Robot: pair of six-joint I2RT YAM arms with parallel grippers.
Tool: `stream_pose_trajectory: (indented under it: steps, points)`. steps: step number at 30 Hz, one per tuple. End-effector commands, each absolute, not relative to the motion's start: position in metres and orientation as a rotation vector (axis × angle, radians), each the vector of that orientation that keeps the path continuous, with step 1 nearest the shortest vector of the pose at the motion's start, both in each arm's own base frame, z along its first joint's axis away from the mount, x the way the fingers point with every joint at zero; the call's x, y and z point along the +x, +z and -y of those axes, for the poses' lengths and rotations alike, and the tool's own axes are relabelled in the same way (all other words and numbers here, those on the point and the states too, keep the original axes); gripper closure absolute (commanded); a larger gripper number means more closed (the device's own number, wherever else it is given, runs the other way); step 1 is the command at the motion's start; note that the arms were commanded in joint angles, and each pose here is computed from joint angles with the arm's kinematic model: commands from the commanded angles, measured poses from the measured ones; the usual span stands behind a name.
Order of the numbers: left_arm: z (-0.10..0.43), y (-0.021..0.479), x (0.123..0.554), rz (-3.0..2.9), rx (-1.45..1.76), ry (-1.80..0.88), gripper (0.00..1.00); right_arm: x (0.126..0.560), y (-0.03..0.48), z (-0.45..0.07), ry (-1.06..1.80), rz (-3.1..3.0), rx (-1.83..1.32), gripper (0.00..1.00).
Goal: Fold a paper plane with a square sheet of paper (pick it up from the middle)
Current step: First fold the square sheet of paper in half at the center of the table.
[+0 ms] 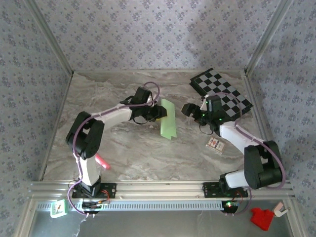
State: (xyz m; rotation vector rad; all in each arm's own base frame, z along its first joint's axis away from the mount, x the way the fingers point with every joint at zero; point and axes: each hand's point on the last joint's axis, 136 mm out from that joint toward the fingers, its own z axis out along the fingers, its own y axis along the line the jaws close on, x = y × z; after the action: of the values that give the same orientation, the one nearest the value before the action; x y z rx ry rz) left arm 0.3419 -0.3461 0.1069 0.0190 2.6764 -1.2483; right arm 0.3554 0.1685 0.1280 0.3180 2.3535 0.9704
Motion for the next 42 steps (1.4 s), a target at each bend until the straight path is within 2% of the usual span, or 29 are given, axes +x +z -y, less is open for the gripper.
stream_pose_trajectory:
  steps: [1, 4, 10, 18, 30, 38, 42]
  points:
    - [0.345, 0.091, 0.345, -2.687, -0.002, -1.254, 0.71, 0.349, 0.125, -0.199, 1.071, -2.399, 0.212, 0.24]
    - [0.338, 0.072, 0.343, -2.731, -0.002, -1.186, 0.72, 0.345, 0.112, -0.217, 1.079, -2.460, 0.162, 0.33]
    - [0.325, 0.044, 0.336, -2.808, 0.021, -1.065, 0.73, 0.340, 0.079, -0.241, 1.063, -2.588, 0.124, 0.61]
    - [0.319, 0.029, 0.333, -2.851, 0.037, -1.010, 0.76, 0.339, 0.052, -0.251, 0.992, -2.683, 0.121, 0.82]
    - [0.315, 0.024, 0.333, -2.873, 0.027, -0.963, 0.74, 0.326, 0.016, -0.257, 0.869, -2.852, 0.118, 0.85]
    - [0.304, 0.036, 0.336, -2.877, -0.008, -0.861, 0.65, 0.319, -0.003, -0.247, 0.745, -2.938, 0.200, 0.85]
    - [0.289, 0.044, 0.334, -2.881, -0.030, -0.763, 0.56, 0.317, -0.007, -0.245, 0.727, -2.953, 0.242, 0.84]
